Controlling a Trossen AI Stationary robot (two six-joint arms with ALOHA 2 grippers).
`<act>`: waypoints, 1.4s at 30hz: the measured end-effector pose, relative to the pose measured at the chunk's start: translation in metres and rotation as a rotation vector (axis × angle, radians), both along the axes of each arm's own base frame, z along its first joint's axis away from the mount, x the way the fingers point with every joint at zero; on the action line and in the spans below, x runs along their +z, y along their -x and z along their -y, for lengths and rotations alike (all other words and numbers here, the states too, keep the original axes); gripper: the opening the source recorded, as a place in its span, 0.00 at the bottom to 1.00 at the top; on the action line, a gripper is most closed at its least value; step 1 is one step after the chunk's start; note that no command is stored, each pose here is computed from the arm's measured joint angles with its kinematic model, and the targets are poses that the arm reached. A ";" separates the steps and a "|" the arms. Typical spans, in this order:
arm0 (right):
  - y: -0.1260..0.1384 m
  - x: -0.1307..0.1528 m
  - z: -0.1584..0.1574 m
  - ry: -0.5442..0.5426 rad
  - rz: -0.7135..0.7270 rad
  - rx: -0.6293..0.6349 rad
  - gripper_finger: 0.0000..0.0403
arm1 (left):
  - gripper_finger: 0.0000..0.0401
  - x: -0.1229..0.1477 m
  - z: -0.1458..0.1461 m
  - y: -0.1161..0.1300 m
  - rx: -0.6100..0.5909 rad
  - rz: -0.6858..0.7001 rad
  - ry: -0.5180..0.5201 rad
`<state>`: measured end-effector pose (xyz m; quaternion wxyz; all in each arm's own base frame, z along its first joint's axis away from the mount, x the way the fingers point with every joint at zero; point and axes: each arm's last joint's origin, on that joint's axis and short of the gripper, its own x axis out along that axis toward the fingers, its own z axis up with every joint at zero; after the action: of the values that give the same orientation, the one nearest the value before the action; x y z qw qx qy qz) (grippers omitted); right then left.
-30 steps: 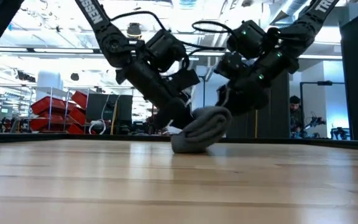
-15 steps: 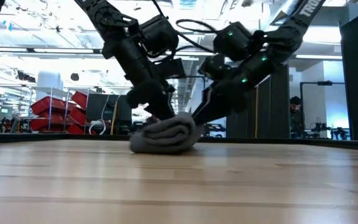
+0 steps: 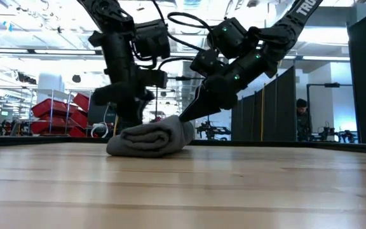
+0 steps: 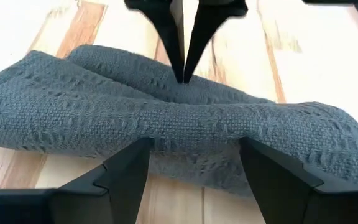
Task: Roll towel
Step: Roll the gray towel
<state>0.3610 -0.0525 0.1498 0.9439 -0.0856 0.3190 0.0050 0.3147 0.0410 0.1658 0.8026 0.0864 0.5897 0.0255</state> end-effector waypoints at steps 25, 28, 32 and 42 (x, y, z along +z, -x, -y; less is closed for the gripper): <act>0.074 -0.036 -0.011 -0.137 -0.334 -0.195 0.59 | 0.00 -0.049 0.005 -0.029 0.111 0.300 0.033; 0.075 -0.037 -0.012 -0.142 -0.324 -0.198 0.59 | 0.00 -0.051 0.004 -0.045 0.123 0.304 0.038; 0.075 -0.029 -0.012 -0.142 -0.299 -0.206 0.59 | 0.00 -0.051 0.006 -0.059 0.119 0.279 0.042; 0.070 -0.006 -0.014 -0.082 -0.158 -0.171 0.59 | 0.00 -0.038 0.012 -0.070 0.096 0.260 0.047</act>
<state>0.2913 -0.0390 0.1440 0.9154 -0.0189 0.3982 -0.0556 0.3842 0.0287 0.1281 0.8718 0.0352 0.4847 0.0612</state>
